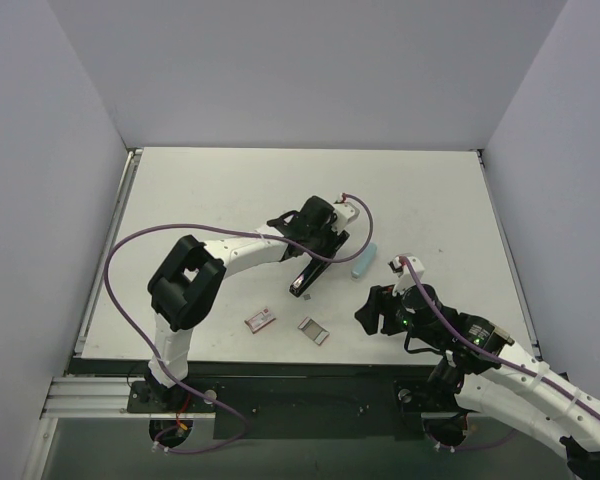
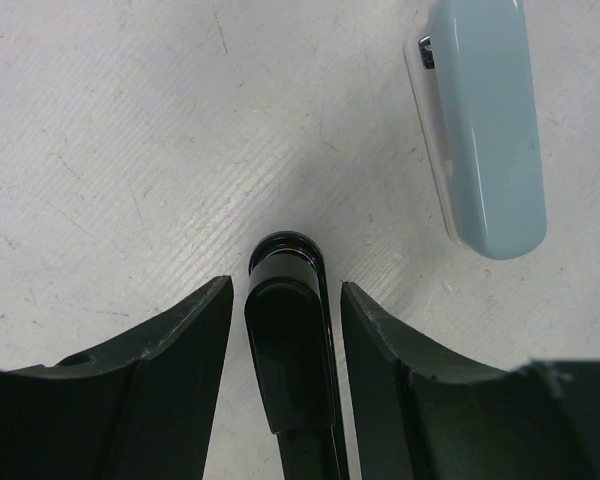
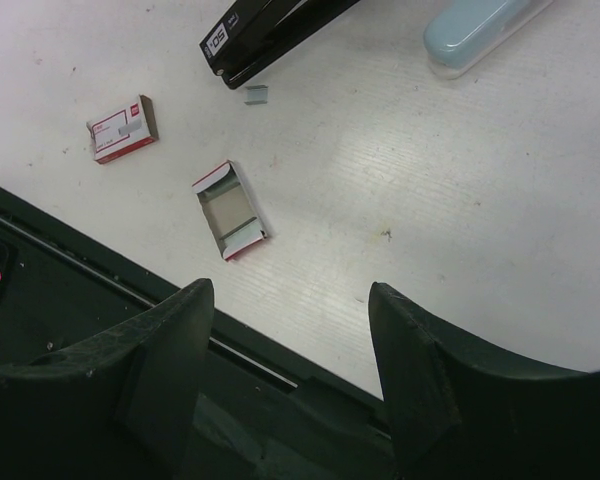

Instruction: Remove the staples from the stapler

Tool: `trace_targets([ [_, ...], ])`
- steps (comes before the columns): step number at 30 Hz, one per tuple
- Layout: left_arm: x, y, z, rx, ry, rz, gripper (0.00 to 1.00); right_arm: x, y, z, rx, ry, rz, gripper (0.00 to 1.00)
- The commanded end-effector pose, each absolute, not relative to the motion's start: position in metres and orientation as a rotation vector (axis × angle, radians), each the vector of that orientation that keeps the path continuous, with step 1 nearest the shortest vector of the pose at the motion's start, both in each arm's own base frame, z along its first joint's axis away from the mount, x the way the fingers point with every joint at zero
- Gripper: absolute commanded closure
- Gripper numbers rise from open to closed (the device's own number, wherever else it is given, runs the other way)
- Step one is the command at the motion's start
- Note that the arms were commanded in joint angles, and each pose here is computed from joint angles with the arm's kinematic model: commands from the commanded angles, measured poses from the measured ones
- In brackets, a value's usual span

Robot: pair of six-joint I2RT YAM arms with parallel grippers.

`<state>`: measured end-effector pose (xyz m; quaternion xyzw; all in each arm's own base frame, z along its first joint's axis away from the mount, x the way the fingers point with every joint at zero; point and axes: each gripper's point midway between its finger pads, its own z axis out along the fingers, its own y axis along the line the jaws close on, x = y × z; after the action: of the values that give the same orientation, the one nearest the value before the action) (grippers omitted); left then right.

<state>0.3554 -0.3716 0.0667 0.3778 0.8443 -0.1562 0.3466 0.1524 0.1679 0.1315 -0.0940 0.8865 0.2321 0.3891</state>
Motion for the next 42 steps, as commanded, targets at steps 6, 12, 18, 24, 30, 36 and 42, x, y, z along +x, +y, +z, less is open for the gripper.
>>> trace_targets([
  [6, 0.361, -0.372, 0.068, 0.961, 2.187, -0.406, 0.42, 0.152, 0.173, 0.126, -0.234, 2.256, 0.614, 0.41],
  [12, 0.358, -0.369, 0.061, 0.964, 2.205, -0.395, 0.42, 0.151, 0.175, 0.125, -0.234, 2.258, 0.624, 0.41],
  [18, 0.358, -0.366, 0.059, 0.96, 2.209, -0.381, 0.42, 0.15, 0.177, 0.124, -0.235, 2.26, 0.629, 0.41],
  [24, 0.356, -0.362, 0.057, 0.96, 2.218, -0.372, 0.42, 0.15, 0.179, 0.126, -0.238, 2.256, 0.635, 0.41],
  [30, 0.354, -0.361, 0.053, 0.964, 2.224, -0.37, 0.49, 0.149, 0.18, 0.125, -0.242, 2.257, 0.636, 0.44],
  [36, 0.355, -0.362, 0.058, 0.957, 2.213, -0.375, 1.0, 0.148, 0.181, 0.124, -0.244, 2.256, 0.634, 0.48],
  [42, 0.348, -0.366, 0.081, 0.954, 2.165, -0.433, 1.0, 0.149, 0.179, 0.126, -0.253, 2.247, 0.622, 0.49],
])
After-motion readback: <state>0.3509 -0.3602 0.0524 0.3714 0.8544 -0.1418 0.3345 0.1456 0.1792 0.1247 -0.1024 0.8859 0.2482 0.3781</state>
